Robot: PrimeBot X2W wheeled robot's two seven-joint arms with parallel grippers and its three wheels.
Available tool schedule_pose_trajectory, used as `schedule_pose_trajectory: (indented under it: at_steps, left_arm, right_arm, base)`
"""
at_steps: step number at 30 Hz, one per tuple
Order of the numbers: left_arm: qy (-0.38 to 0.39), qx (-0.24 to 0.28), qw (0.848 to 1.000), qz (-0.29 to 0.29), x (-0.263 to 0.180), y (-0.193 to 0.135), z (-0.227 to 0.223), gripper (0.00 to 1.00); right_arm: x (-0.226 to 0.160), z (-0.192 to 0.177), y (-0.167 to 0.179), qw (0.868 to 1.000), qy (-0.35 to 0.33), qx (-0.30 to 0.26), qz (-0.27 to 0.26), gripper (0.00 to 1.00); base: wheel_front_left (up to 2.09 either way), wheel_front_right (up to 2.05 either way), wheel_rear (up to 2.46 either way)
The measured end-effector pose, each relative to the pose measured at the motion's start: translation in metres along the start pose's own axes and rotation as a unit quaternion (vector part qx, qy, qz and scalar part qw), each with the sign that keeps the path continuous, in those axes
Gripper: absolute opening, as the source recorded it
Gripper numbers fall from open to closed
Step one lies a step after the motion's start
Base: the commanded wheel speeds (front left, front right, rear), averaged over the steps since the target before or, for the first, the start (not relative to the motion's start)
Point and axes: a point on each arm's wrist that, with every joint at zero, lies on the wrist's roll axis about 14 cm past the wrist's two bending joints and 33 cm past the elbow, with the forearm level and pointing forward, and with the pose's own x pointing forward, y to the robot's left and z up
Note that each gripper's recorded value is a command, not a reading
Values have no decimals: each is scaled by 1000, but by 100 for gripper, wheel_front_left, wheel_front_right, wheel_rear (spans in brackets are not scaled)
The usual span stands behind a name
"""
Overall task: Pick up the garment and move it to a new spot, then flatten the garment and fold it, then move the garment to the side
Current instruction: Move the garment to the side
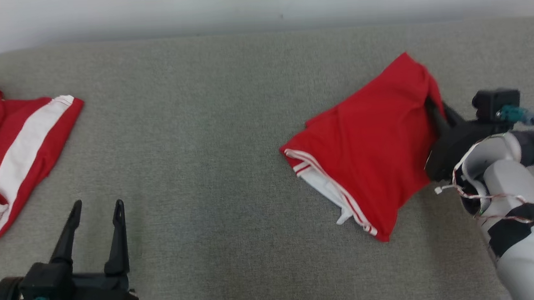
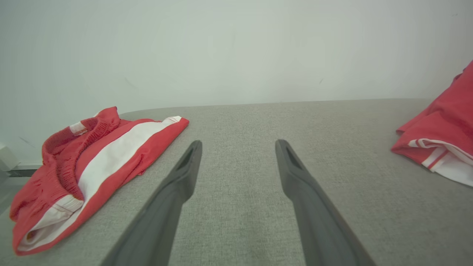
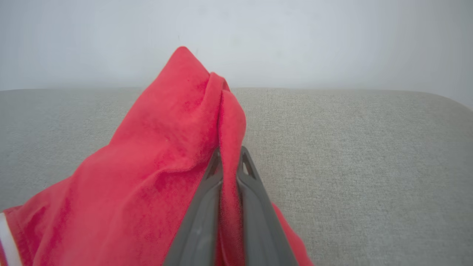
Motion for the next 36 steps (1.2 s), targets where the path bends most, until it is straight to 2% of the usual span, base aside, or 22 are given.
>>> schedule_pose_trajectory:
  at_steps: [10, 22, 27, 36]
  left_arm:
    - [-29, 17, 997, -63, 61, -16, 1, 100]
    - [-53, 16, 988, -146, 101, -55, -15, 100]
    - [-53, 18, 984, -168, 110, -63, -28, 100]
    - [-44, 10, 981, -191, 119, -80, -44, 100]
  right_arm:
    - [38, 23, -95, 995, -13, -37, -90, 0]
    - [25, 37, -198, 976, 1, -90, -200, 0]
    - [19, 50, -226, 967, -4, -103, -232, 0]
    - [9, 68, -252, 953, 3, -147, -264, 0]
  base:
    - [0, 0, 0]
    - [0, 0, 0]
    - [0, 0, 0]
    - [0, 0, 0]
